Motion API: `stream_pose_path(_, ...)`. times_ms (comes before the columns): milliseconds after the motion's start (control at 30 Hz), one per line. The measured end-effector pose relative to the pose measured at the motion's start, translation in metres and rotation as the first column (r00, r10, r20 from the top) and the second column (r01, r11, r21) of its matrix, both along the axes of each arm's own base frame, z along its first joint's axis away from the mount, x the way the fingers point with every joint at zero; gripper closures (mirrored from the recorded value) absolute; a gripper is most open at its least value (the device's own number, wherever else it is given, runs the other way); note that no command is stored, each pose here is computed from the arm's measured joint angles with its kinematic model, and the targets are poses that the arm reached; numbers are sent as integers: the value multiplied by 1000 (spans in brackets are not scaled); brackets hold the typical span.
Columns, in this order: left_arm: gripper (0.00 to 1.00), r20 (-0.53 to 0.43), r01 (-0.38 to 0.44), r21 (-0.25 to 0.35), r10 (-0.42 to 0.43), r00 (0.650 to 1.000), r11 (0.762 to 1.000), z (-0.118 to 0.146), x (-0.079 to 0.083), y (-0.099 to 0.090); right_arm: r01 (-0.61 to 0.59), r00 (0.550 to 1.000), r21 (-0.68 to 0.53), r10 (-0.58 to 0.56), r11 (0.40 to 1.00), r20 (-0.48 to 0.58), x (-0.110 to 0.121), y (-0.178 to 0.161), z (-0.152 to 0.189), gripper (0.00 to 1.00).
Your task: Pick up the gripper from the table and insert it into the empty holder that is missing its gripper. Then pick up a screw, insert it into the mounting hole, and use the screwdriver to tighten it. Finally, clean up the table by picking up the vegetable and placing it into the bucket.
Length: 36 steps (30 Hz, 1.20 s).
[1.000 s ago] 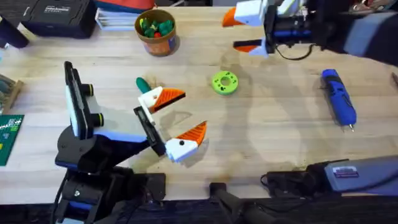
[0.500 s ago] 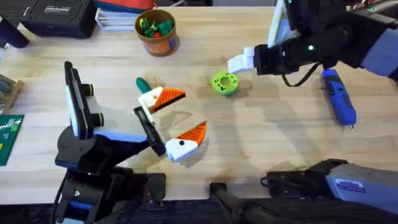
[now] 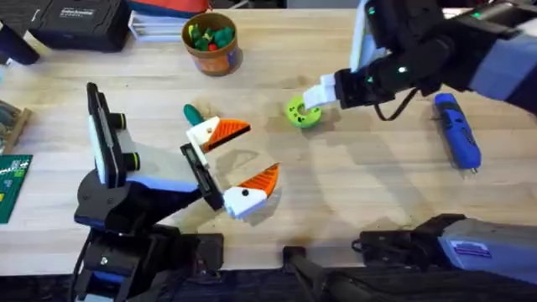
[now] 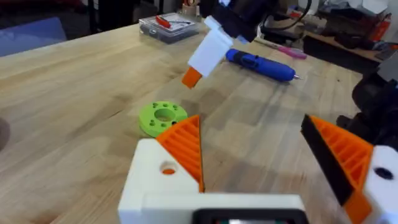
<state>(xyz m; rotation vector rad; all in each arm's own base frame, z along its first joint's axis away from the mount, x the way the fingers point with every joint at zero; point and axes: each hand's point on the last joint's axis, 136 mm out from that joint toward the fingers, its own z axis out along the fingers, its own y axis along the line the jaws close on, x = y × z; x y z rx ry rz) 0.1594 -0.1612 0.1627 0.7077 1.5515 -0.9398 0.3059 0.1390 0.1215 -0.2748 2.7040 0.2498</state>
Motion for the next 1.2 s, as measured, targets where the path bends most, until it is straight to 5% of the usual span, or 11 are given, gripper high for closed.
stream_pose_path(433,15,0,0,0,0,1000,1000,0,0,0,-114,992,-75,110,991,-62,13,29,-2,10)
stream_pose_path(633,15,0,0,0,0,1000,1000,0,0,0,-243,968,-128,231,962,-101,-4,51,-18,226)
stream_pose_path(933,15,0,0,0,0,1000,1000,0,0,0,-282,955,-180,259,942,-143,-2,57,-44,557)
stream_pose_path(1200,15,0,0,0,0,1000,1000,0,0,0,-339,939,-196,317,920,-136,-2,74,-57,638)
